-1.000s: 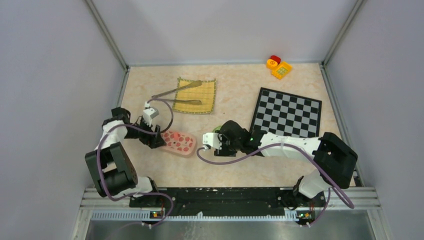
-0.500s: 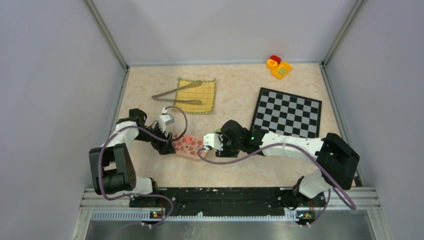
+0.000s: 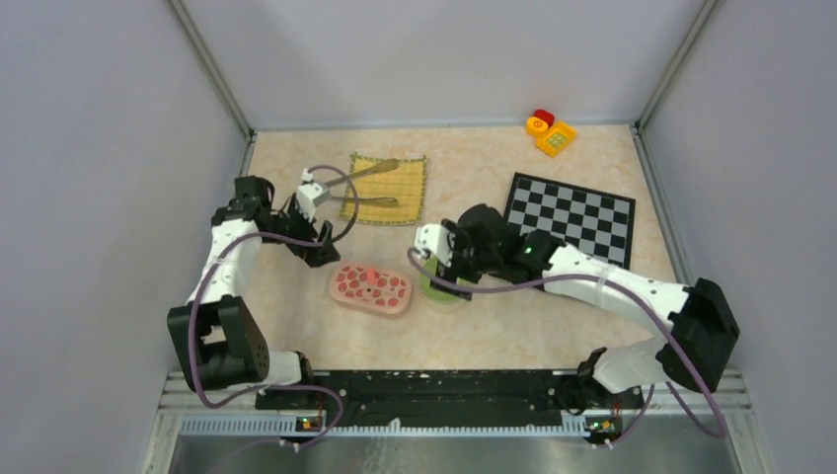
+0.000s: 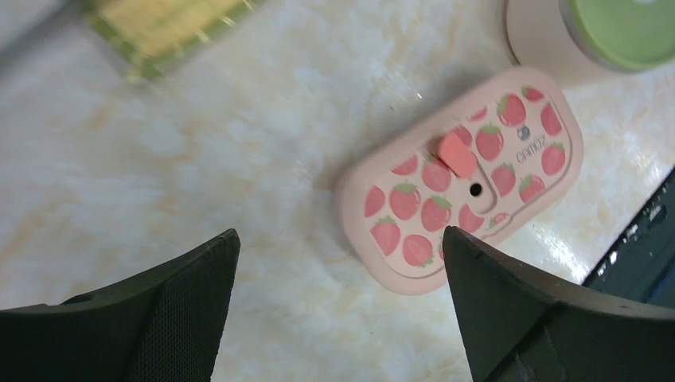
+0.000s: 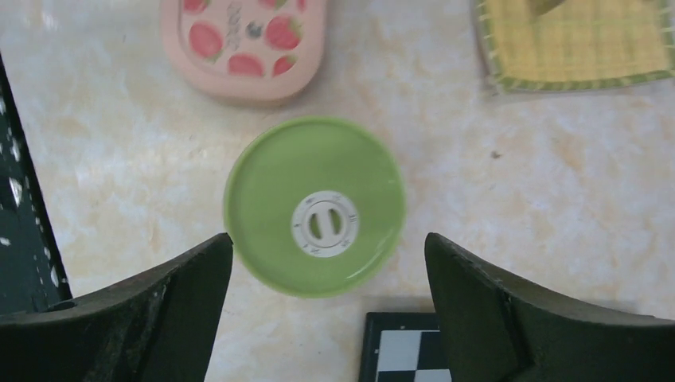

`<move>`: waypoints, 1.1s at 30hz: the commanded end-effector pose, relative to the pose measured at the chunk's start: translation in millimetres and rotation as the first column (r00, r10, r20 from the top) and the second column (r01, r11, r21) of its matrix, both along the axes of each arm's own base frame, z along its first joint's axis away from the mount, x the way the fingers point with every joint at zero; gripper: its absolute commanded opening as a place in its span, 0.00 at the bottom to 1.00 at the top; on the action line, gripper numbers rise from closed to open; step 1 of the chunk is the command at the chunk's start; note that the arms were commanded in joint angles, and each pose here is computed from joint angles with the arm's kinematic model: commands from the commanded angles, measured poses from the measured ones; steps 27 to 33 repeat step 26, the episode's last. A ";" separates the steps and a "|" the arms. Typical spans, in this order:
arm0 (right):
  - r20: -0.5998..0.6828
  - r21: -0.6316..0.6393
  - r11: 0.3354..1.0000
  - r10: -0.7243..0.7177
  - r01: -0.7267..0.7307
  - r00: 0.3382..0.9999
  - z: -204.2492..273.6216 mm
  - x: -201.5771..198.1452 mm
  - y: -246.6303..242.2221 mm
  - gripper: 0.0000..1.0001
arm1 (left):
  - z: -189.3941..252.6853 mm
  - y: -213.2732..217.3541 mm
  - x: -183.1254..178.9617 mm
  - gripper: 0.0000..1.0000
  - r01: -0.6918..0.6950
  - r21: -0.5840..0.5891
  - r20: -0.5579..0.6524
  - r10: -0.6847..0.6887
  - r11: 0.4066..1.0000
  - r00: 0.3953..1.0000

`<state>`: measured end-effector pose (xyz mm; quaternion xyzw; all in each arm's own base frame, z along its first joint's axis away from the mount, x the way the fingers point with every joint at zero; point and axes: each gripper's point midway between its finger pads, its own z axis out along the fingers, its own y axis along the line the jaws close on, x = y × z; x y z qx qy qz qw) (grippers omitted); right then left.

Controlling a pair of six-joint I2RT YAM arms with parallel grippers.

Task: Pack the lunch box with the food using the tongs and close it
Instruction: Reset both arms

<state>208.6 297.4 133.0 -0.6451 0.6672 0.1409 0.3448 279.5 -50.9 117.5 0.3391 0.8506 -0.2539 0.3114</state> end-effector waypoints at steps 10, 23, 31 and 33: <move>-0.247 0.392 0.767 -0.444 0.507 0.862 119.4 129.2 -110.6 0.89 | 136.9 65.6 99.5 0.99 -0.377 -0.045 0.255 0.375 0.925 0.891; -0.359 0.341 0.443 -0.754 0.829 0.550 62.9 183.5 -314.7 0.89 | 84.0 128.2 107.9 0.99 -0.596 -0.038 0.230 0.588 0.802 0.776; -0.372 0.320 0.423 -0.767 0.848 0.523 47.1 183.1 -324.9 0.89 | 81.4 136.5 108.8 0.99 -0.629 -0.031 0.251 0.615 0.777 0.747; -0.372 0.320 0.423 -0.767 0.848 0.523 47.1 183.1 -324.9 0.89 | 81.4 136.5 108.8 0.99 -0.629 -0.031 0.251 0.615 0.777 0.747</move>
